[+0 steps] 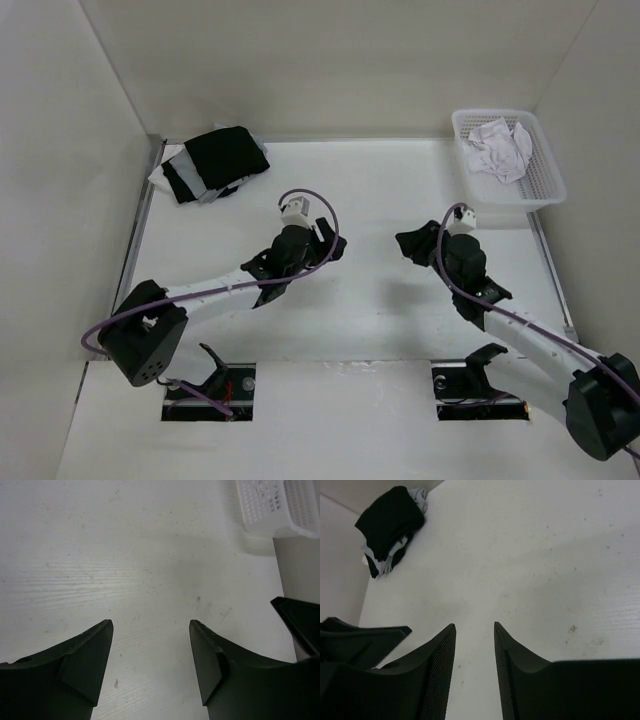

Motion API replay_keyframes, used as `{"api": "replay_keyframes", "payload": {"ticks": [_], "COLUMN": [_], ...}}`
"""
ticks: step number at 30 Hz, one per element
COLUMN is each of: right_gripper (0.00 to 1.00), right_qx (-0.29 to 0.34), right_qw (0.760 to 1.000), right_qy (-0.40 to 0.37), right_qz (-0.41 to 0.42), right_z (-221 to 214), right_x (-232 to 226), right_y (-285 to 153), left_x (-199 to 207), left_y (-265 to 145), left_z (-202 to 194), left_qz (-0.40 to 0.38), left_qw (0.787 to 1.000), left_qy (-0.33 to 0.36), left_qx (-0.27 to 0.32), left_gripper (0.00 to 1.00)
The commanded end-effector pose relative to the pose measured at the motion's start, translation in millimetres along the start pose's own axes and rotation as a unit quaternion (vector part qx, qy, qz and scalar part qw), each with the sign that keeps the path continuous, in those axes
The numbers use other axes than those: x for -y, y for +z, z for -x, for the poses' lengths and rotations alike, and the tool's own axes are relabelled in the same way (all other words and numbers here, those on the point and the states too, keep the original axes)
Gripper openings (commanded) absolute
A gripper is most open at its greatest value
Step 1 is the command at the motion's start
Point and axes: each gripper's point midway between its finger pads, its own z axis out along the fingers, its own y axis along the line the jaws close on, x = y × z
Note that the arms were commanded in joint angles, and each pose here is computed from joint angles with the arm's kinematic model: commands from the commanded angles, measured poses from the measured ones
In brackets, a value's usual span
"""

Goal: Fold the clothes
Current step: Grab the tank top from the pile

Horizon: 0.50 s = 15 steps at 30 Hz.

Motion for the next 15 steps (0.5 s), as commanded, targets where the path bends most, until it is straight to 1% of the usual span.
{"api": "replay_keyframes", "payload": {"ticks": [1,4,6,7,8,9,10,13,15], "right_gripper": [0.42,0.4,0.34,0.29,0.14,0.06,0.0,0.0,0.0], "right_qx": [0.046,0.067,0.087,0.094,0.112,0.125,0.142,0.186,0.199], "right_qw": [0.999,0.998,0.996,0.995,0.993,0.991,0.987,0.966,0.957], "right_qy": [-0.006,-0.007,-0.007,-0.007,-0.008,-0.006,0.0,0.019,0.028], "right_qz": [-0.004,-0.014,-0.022,-0.026,-0.039,-0.054,-0.079,-0.179,-0.211], "right_z": [44,70,91,100,119,132,151,214,238], "right_x": [-16,-21,-20,-20,-14,-7,5,64,90], "right_y": [1,7,12,14,17,18,20,30,39], "left_x": [17,16,16,17,19,22,24,28,23], "left_y": [-1,1,3,4,4,3,3,2,4], "left_z": [-11,-24,-35,-40,-46,-49,-53,-61,-63], "left_qz": [-0.045,-0.054,-0.063,-0.07,-0.08,-0.09,-0.101,-0.124,-0.123], "left_qw": [0.999,0.998,0.997,0.996,0.995,0.994,0.993,0.99,0.99], "left_qy": [0.009,0.013,0.016,0.016,0.018,0.019,0.022,0.029,0.028], "left_qx": [-0.011,-0.029,-0.042,-0.048,-0.054,-0.058,-0.06,-0.065,-0.07], "left_gripper": [0.62,0.62,0.61,0.6,0.59,0.57,0.55,0.47,0.45]}}
